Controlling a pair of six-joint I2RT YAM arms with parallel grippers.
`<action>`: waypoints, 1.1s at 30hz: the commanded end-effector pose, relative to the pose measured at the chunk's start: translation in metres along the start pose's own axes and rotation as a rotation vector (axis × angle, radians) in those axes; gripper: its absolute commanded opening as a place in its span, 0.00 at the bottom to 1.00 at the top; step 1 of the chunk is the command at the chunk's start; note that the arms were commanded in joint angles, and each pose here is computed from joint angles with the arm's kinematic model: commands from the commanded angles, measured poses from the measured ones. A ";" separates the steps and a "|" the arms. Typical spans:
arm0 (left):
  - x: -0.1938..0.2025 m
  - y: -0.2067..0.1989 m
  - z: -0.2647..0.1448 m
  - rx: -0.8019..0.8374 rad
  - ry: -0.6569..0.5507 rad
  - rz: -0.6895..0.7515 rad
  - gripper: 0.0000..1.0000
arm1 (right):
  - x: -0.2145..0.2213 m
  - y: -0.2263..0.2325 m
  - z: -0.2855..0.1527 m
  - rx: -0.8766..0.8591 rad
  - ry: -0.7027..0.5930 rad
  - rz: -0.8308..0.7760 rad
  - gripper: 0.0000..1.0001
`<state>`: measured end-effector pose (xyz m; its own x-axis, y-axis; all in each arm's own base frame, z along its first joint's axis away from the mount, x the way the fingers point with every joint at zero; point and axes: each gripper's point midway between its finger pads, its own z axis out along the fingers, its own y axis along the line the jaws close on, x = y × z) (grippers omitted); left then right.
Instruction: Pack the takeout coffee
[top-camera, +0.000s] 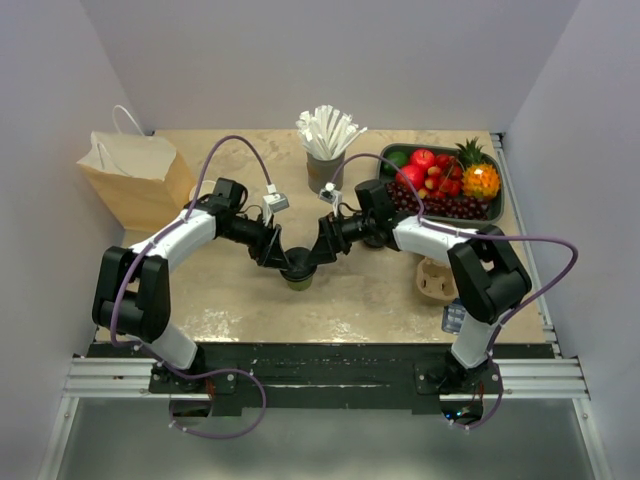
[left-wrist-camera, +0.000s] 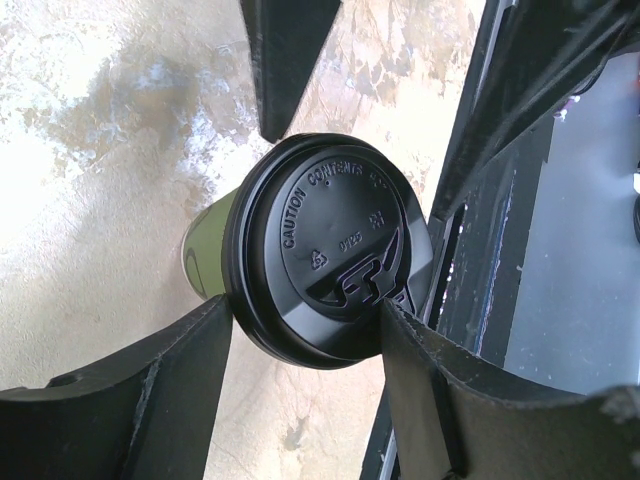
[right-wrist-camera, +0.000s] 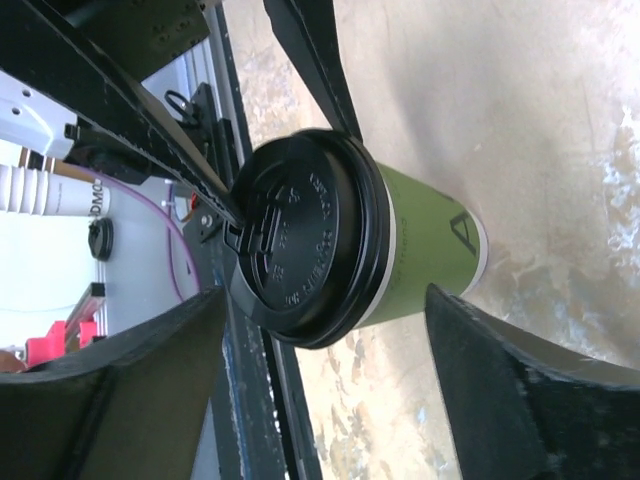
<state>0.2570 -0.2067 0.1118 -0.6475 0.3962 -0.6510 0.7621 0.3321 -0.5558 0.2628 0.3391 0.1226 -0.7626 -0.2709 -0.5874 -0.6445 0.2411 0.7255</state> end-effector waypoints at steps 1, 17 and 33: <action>0.003 0.018 0.000 -0.080 0.039 0.055 0.64 | 0.008 0.003 -0.003 -0.010 0.040 -0.011 0.79; 0.003 0.020 0.003 -0.076 0.040 0.042 0.63 | 0.020 -0.013 0.002 0.014 0.093 0.023 0.60; 0.004 0.024 0.006 -0.072 0.039 0.019 0.63 | 0.045 -0.059 0.001 0.229 0.162 0.123 0.57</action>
<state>0.2580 -0.2070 0.1112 -0.6596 0.3958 -0.6389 0.7516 0.3380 -0.5665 0.2466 0.3303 0.1021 -0.8058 -0.3621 -0.4686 -0.5703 0.2613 0.7788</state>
